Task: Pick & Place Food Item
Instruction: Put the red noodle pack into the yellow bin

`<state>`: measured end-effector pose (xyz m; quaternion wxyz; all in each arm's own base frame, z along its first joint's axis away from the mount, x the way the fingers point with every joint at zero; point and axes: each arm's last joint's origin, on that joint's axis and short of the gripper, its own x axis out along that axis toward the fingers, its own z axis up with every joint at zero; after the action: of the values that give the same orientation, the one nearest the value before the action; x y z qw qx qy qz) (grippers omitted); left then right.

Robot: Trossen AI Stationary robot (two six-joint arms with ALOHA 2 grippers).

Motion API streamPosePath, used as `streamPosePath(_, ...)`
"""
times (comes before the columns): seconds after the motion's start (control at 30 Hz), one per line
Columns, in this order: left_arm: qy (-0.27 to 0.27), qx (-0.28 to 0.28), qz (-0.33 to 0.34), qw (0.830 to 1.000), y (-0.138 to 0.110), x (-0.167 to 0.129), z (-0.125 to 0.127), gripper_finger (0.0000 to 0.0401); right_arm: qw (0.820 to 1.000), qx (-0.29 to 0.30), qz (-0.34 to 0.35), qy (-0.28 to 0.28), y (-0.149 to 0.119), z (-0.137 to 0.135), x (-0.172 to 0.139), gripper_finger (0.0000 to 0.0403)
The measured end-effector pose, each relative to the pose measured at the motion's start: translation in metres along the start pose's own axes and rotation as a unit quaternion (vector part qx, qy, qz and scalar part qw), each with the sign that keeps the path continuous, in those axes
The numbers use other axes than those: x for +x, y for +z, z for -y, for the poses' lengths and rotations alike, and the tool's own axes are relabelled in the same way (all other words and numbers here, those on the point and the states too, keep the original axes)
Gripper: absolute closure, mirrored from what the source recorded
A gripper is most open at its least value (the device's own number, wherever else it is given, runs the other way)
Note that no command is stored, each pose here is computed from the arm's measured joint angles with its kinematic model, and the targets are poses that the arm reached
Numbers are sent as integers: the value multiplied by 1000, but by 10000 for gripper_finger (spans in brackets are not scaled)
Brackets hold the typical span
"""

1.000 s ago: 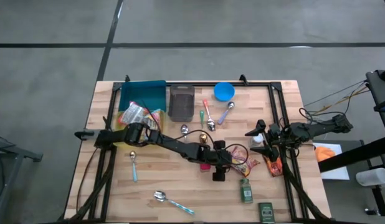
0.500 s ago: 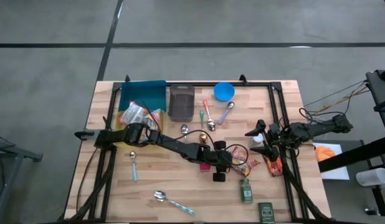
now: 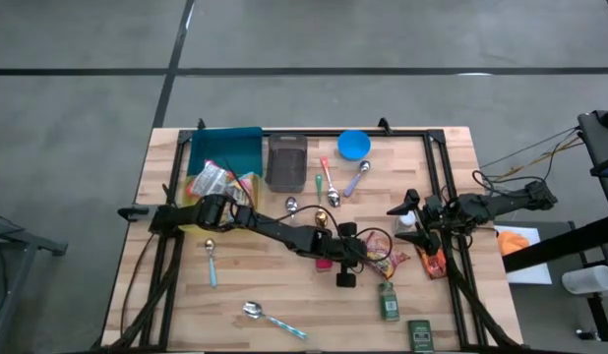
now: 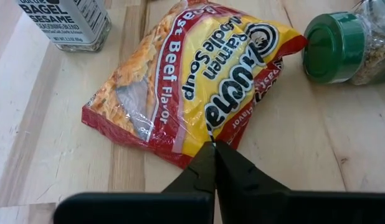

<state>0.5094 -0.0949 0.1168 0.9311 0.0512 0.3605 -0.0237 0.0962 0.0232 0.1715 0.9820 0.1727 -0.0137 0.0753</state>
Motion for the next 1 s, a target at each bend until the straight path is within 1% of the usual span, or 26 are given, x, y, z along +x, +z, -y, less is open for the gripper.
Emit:
streamPosePath(0.13, 0, 1, -4, 1000, 2, -3, 0, 400, 1000, 0, 0, 0, 0, 0, 0, 52)
streamPosePath(0.3, -1, 8, -1, 1000, 12, -15, -1, 401, 1000, 0, 0, 0, 0, 0, 0, 52)
streamPosePath(0.43, -2, 7, -17, 1000, 15, -27, 1, 401, 1000, 0, 1, 0, 0, 0, 0, 52)
streamPosePath(0.5, -1, 0, -37, 999, 15, -32, 2, 401, 1000, 0, 0, -1, 0, 0, 0, 52)
streamPosePath(0.67, -6, -25, -79, 997, 13, -45, 12, 401, 1000, 0, 0, 0, 0, 0, 0, 52)
streamPosePath(0.87, -17, -46, -123, 991, 9, -62, 32, 401, 1000, 0, -1, 0, 0, 0, 0, 52)
streamPosePath(1.0, -20, -56, -153, 987, 3, -67, 46, 401, 1000, 0, -1, -1, 0, 0, 0, 52)
